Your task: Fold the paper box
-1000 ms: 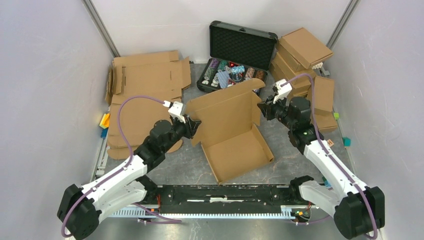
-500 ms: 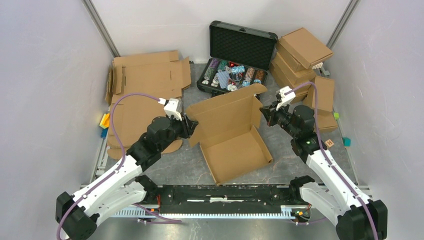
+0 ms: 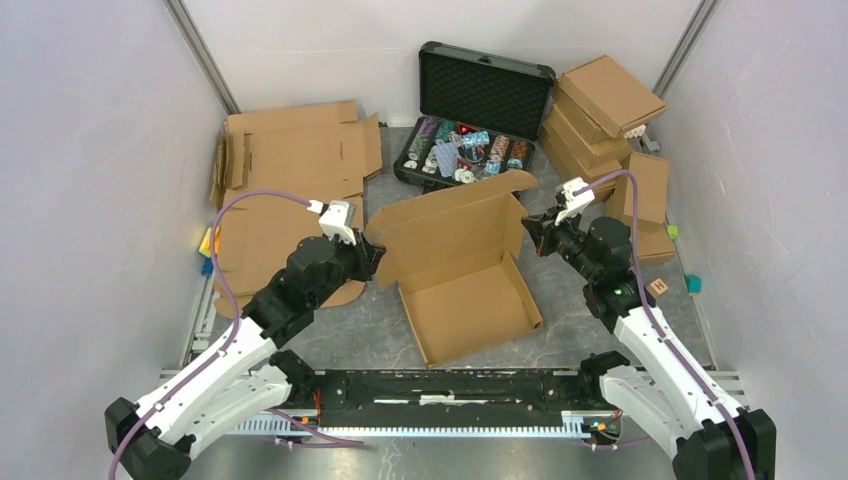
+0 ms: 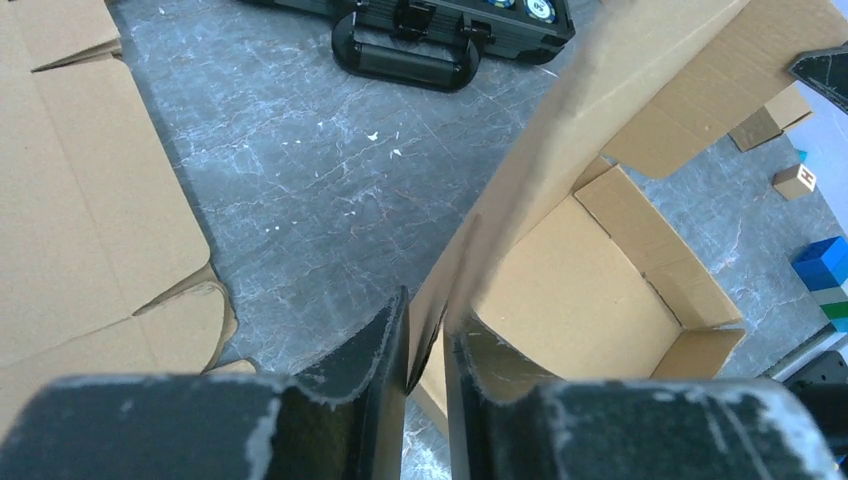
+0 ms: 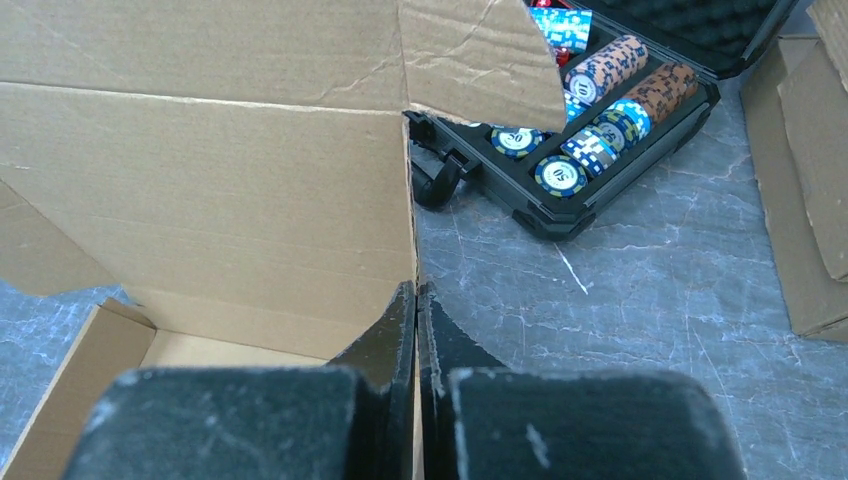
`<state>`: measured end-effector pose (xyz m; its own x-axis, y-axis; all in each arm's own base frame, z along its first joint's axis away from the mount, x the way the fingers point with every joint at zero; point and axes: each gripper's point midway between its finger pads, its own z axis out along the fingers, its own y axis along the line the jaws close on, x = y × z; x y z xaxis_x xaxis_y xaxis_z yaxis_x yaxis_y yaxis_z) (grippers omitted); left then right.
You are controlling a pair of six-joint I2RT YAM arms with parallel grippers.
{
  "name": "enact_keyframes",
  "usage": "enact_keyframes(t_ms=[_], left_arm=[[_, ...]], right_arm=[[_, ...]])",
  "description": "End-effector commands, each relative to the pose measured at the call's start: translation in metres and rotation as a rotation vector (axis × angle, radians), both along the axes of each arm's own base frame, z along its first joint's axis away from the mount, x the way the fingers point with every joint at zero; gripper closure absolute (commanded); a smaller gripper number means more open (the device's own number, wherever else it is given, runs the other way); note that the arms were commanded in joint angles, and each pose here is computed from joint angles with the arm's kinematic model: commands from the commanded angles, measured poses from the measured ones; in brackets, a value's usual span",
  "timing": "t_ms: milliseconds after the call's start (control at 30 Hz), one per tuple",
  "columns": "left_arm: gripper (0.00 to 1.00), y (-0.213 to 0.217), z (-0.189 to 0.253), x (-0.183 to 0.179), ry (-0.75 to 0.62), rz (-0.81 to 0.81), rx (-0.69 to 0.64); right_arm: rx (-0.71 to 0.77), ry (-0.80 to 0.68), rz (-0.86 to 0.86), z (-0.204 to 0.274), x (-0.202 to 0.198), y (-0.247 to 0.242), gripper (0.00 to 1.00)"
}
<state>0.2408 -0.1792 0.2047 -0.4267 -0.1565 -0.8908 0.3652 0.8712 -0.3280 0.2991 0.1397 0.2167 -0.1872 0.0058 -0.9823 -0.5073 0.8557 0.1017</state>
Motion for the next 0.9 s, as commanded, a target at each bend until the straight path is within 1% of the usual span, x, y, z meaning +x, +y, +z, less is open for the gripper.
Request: enact_keyframes(t_ms=[0,33,233,400,500,700,867], left_arm=[[0.86,-0.003,0.029,0.004,-0.023,0.019,-0.05],[0.97,-0.004,0.029,0.004,-0.02,0.016,-0.049],[0.98,-0.027,0.034,0.015,0.005,-0.02,-0.102],[0.98,-0.048,0.047,0.029,-0.037,-0.044,-0.157],[0.98,-0.055,0.061,0.044,-0.083,-0.032,-0.158],[0.98,-0.061,0.076,0.081,-0.159,0.029,-0.078],[0.98,-0.068,0.089,0.103,-0.208,0.047,-0.036]], right_arm=[[0.019,-0.003,0.005,0.003,-0.001,0.002,1.0],[0.025,-0.005,0.01,0.005,-0.002,0.003,1.0],[0.059,-0.007,0.038,0.01,-0.012,0.016,1.0],[0.05,-0.024,0.024,0.016,-0.019,0.027,1.0],[0.047,-0.034,-0.015,0.022,-0.013,0.028,1.0],[0.046,-0.066,-0.146,0.038,0.015,0.017,1.0],[0.079,-0.118,-0.164,0.051,0.027,0.02,1.0]])
